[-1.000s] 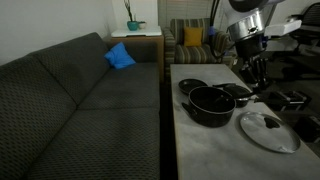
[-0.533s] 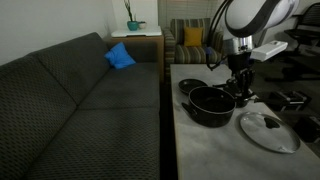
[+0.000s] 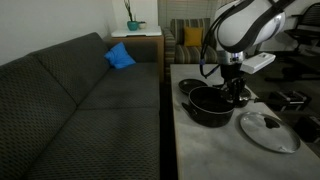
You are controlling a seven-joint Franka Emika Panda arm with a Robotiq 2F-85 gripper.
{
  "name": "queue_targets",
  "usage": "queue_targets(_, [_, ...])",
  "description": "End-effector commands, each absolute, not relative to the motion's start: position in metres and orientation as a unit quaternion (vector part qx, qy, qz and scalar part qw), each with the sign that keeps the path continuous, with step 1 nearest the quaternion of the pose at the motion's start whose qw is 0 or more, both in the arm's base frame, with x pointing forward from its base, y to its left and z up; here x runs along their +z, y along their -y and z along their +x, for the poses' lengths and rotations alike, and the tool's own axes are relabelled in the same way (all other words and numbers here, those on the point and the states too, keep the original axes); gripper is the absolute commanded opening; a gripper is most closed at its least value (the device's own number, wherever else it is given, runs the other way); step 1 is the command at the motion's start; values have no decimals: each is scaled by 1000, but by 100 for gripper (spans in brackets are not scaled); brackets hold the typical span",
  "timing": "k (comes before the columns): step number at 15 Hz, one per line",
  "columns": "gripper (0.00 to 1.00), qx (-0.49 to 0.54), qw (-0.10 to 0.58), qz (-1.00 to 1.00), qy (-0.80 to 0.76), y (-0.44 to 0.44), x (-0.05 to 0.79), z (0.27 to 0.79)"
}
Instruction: Use the big spoon to stir the contents of the big pot
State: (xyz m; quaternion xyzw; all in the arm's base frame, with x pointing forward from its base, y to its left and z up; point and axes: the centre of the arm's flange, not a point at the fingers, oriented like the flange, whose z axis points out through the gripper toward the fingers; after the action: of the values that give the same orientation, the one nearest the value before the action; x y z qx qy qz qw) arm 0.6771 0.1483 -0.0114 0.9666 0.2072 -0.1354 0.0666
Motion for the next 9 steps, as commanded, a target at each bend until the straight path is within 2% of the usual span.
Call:
queue_targets(1, [7, -127, 68, 966, -215, -156, -24, 687])
queue_targets(9, [7, -98, 94, 962, -238, -160, -16, 708])
